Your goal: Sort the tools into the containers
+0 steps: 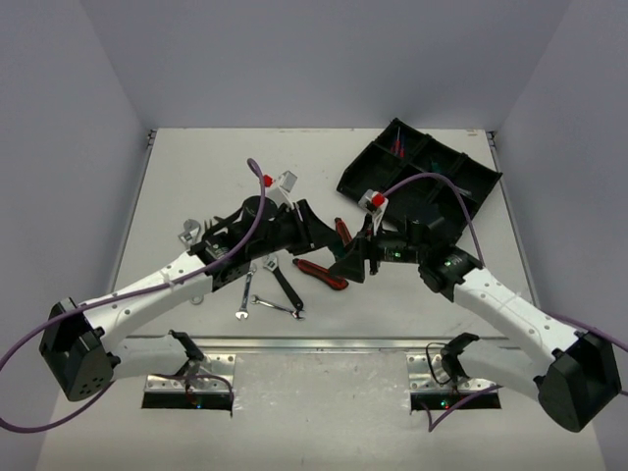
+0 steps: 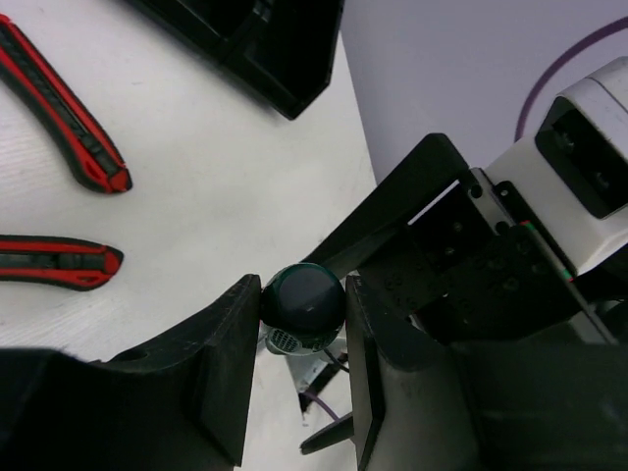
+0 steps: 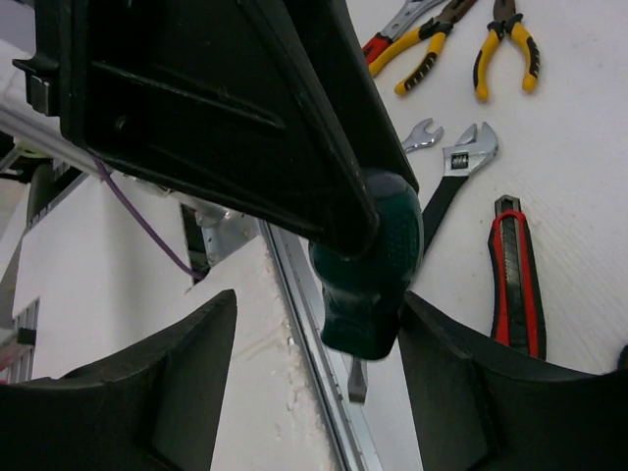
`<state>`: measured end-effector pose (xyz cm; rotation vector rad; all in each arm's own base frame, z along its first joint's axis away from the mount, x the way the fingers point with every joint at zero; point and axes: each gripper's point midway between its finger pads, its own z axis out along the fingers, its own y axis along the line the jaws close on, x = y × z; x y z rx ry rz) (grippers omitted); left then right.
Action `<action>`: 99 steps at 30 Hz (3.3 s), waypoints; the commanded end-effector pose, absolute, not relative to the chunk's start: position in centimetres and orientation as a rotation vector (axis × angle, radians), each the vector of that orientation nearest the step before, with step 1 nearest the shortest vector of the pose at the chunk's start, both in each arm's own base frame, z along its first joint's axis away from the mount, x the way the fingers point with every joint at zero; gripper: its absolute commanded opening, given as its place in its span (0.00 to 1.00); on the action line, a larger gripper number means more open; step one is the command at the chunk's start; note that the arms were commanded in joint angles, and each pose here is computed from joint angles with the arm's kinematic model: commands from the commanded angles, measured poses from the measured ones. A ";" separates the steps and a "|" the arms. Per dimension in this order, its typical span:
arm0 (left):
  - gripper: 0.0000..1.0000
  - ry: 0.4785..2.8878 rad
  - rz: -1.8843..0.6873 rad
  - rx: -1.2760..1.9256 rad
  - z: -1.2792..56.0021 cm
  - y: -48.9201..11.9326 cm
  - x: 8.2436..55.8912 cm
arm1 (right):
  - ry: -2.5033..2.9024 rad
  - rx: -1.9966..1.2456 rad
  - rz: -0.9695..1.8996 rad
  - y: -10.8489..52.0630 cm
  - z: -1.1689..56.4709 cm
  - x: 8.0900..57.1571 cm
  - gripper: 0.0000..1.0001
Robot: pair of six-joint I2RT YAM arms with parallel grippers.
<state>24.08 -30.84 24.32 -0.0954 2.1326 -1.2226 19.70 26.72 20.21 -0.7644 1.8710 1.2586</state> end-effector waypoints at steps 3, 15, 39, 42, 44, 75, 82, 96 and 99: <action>0.00 2.038 -1.453 -0.044 27.4 -32.8 22.6 | 1.739 -0.748 1.156 28.2 22.6 22.2 0.48; 1.00 1.994 -0.772 -0.263 28.6 -23.1 27.0 | 2.103 -0.256 0.625 21.4 18.4 30.4 0.00; 1.00 1.912 -0.209 -0.197 25.6 -8.3 21.7 | 2.409 0.443 -0.010 -5.4 13.5 57.6 0.35; 1.00 1.932 -0.177 -0.187 24.8 -8.4 21.9 | 2.386 0.425 -0.007 -5.4 14.5 57.5 0.64; 1.00 1.949 -0.161 -0.179 24.5 -8.5 22.2 | 2.362 0.423 -0.005 -5.4 16.1 57.3 0.74; 1.00 2.291 0.003 -1.018 9.9 2.0 29.3 | 2.344 -0.131 0.539 15.5 15.1 32.9 0.99; 1.00 2.412 -0.079 -0.663 9.4 -3.4 28.4 | 2.418 -0.170 0.505 14.9 13.1 31.8 0.99; 0.93 2.594 -0.181 -0.427 5.2 -10.7 24.7 | 2.320 -0.223 0.688 16.7 16.1 29.5 0.99; 0.86 2.619 -0.167 -0.408 4.0 -11.0 24.1 | 2.297 -0.245 0.766 17.5 16.6 28.8 0.99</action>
